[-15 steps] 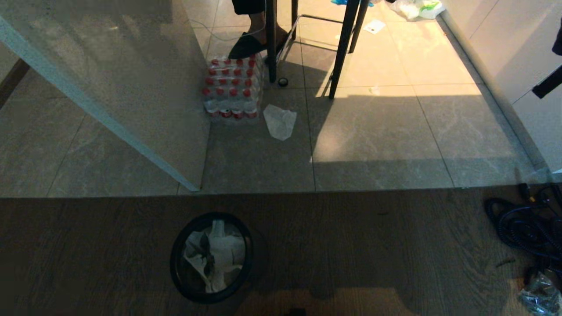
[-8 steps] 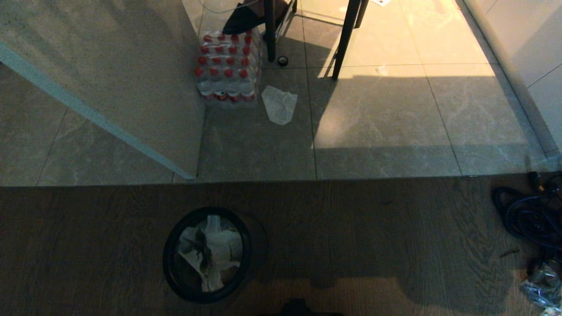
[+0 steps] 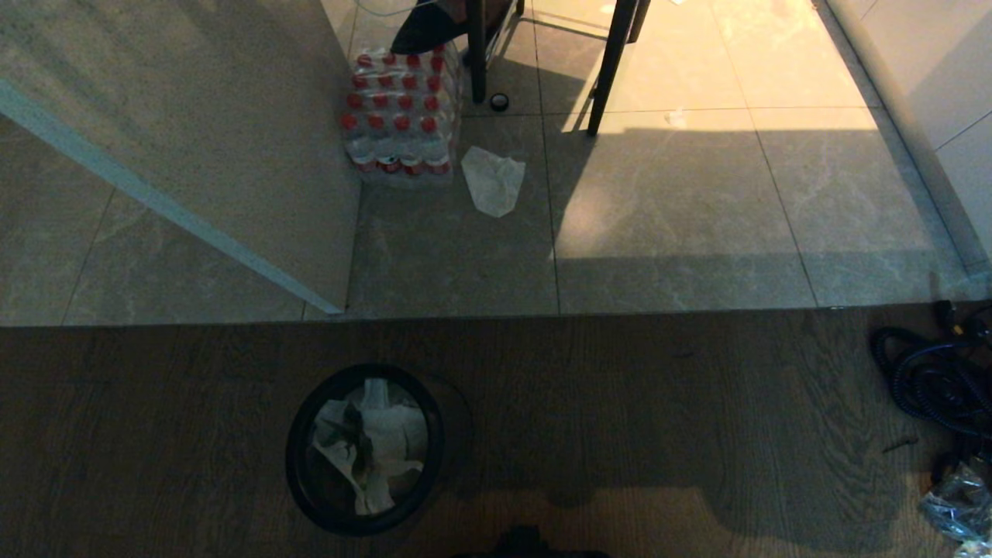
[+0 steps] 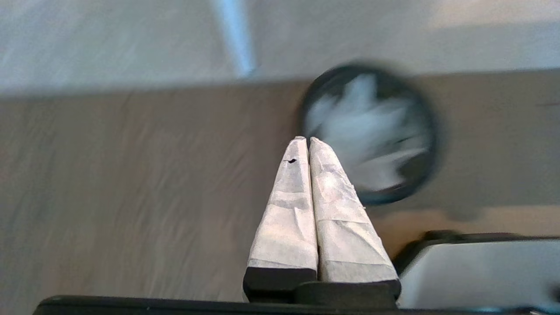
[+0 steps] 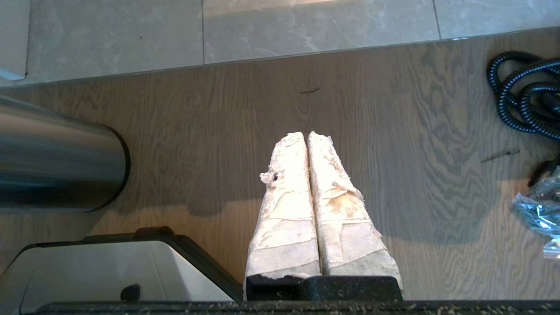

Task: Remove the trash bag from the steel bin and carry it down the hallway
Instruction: Place the outer trash can on the ground

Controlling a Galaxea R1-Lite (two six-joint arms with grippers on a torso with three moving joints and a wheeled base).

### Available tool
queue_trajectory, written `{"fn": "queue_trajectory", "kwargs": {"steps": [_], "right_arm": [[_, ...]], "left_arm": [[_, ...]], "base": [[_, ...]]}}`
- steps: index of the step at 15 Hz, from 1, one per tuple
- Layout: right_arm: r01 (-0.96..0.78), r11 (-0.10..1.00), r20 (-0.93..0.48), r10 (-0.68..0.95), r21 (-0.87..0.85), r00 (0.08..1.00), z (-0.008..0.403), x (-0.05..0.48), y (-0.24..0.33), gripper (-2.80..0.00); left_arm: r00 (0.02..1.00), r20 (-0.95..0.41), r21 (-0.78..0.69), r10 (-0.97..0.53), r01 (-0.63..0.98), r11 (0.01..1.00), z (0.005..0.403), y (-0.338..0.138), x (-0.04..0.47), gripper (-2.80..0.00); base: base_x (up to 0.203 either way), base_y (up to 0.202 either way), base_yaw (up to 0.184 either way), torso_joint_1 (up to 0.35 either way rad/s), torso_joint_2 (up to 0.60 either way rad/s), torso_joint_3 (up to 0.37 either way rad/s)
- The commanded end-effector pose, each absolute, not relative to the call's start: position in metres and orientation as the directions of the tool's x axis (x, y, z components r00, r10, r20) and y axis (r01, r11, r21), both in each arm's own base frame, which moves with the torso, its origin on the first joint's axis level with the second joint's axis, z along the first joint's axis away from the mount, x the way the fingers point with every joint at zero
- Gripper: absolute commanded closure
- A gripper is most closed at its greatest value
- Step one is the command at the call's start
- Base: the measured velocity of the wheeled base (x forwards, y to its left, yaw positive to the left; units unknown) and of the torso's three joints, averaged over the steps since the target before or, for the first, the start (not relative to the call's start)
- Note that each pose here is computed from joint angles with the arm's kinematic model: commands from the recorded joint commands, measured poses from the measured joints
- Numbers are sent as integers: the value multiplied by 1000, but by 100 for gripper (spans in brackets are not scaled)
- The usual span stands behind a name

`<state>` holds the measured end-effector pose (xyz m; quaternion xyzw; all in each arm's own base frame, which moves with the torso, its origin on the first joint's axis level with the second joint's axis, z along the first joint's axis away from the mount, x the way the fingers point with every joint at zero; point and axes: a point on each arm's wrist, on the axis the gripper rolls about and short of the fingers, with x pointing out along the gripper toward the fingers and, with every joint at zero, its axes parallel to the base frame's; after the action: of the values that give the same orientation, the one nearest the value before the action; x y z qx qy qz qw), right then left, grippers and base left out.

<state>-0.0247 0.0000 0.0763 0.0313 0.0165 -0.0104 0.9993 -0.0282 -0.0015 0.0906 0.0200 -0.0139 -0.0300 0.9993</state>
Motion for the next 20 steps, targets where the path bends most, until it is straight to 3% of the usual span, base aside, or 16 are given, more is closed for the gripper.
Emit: {"fn": "queue_trajectory", "kwargs": {"steps": [1,3,5,8,11,16,20], "right_arm": [[22,998,-32,-20,62,999,76,-25,0,0],[22,998,-32,-20,62,999,76,-25,0,0],[22,998,-32,-20,62,999,76,-25,0,0],[22,998,-32,-20,62,999,76,-25,0,0],[22,998,-32,-20,62,999,76,-25,0,0],[22,998,-32,-20,62,999,76,-25,0,0],[22,998,-31,-20,62,999,77,-25,0,0]], "left_arm": [[985,74,58,-159,155,986,123,-4,-42,0],[960,26,41,-277,276,960,143,-6,-52,0],[946,-40,-91,-321,317,944,169,-7,-40,0],[898,-257,-321,-356,268,908,199,-8,18,0],[827,-414,-434,-380,187,881,216,-8,84,0],[678,-630,-457,-379,72,887,195,1,205,0],[601,-680,-481,-421,68,874,166,13,249,0]], "base": [[0,0,0,0,0,0],[0,0,0,0,0,0],[0,0,0,0,0,0],[0,0,0,0,0,0],[0,0,0,0,0,0],[0,0,0,0,0,0],[0,0,0,0,0,0]]}}
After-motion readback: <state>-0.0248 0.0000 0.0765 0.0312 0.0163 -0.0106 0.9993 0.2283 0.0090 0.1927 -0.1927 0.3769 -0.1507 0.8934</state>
